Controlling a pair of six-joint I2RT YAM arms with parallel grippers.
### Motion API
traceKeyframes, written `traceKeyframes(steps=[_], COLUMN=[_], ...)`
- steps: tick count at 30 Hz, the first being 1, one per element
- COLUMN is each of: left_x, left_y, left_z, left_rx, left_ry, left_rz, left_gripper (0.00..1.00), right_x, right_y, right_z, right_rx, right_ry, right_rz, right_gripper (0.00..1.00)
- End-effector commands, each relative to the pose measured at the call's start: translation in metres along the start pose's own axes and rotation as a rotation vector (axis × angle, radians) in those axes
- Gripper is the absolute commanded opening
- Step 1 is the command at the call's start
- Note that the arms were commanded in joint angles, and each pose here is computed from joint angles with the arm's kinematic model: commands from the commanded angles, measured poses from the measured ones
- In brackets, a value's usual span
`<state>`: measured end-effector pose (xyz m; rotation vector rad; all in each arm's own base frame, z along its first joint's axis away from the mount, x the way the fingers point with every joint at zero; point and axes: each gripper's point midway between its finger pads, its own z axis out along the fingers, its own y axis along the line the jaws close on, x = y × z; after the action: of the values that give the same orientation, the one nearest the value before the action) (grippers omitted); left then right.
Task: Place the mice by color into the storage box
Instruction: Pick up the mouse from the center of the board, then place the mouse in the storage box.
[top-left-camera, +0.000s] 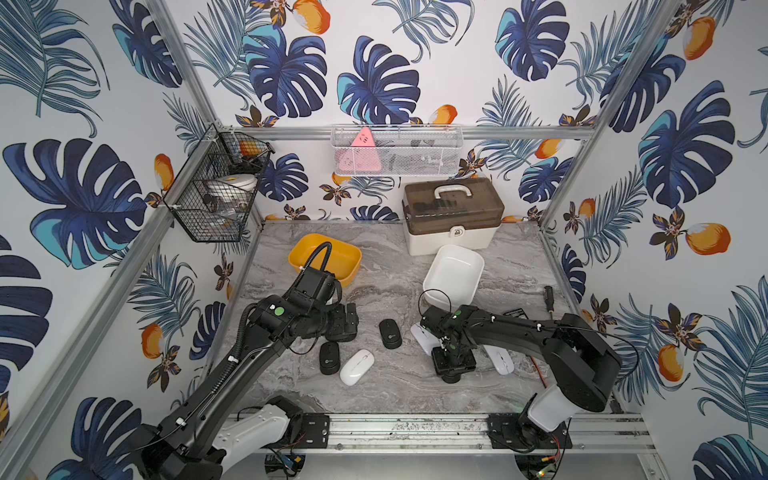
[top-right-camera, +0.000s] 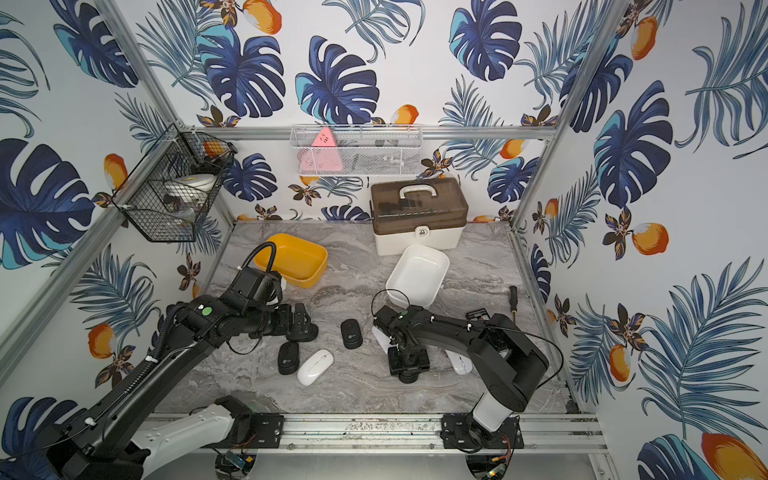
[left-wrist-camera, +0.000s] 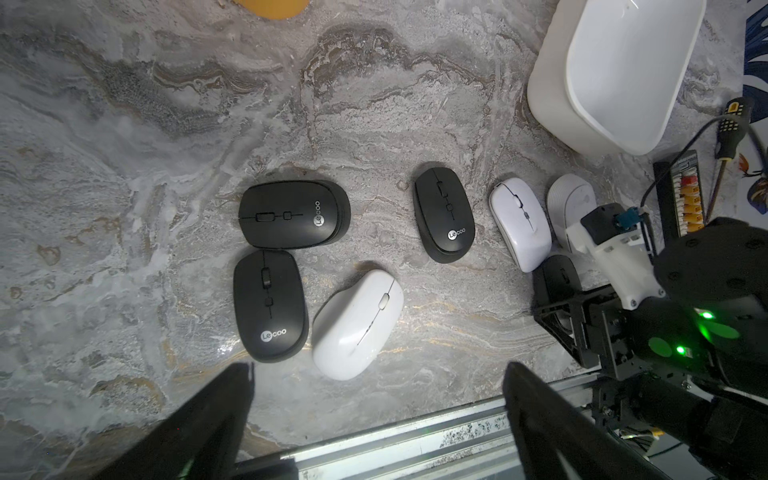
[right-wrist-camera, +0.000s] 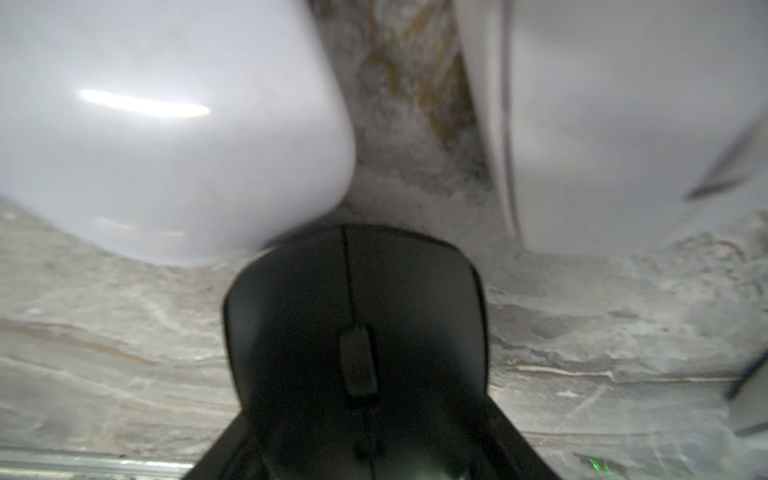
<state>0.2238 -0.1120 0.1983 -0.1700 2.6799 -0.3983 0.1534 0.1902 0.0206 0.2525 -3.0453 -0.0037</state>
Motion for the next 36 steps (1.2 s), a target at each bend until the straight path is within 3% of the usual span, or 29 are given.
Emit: traceKeyframes(steps=[1, 7, 11, 15, 19, 27, 36], left_x=[-0.005, -0.006, -0.010, -0.018, -0.022, -0.017, -0.006], left_y=[0.001, 0.001, -0.001, -0.010, -0.014, -0.011, -0.001], left_z=[-0.002, -0.003, -0.007, -0.013, -0.014, -0.021, -0.022], left_rx=[-0.007, -0.010, -0.003, 0.032, 0.043, 0.038, 0.011], left_ry=[-0.022, -0.030, -0.044, -0.069, -0.074, -0.069, -0.055], left_rz=[0.026, 0.029, 0.028, 0.033, 0.042, 0.043, 0.036], left_gripper=[0.99, 0.99, 0.99, 0.99, 0.99, 0.99, 0.99], right_x=[-0.008, -0.004, -0.006, -0.047, -0.107, -0.211, -0.254], right_y=[0.009, 0.015, 0.019, 0.009, -0.007, -0.045, -0.036], right_z=[-0.014, -0.043, -0.083, -0.134, -0.152, -0.117, -0.070], right_rx=[-0.044, -0.109, -0.182, -0.238, -0.271, -0.297, -0.323], right_ry=[-0.059, -0.103, -0.179, -0.318, -0.371, -0.356, -0.276], right_rz=[0.026, 0.060, 0.122, 0.254, 0.369, 0.591, 0.638], right_gripper=[0.59, 0.54, 0.54, 0.52, 0.51, 0.49, 0.52])
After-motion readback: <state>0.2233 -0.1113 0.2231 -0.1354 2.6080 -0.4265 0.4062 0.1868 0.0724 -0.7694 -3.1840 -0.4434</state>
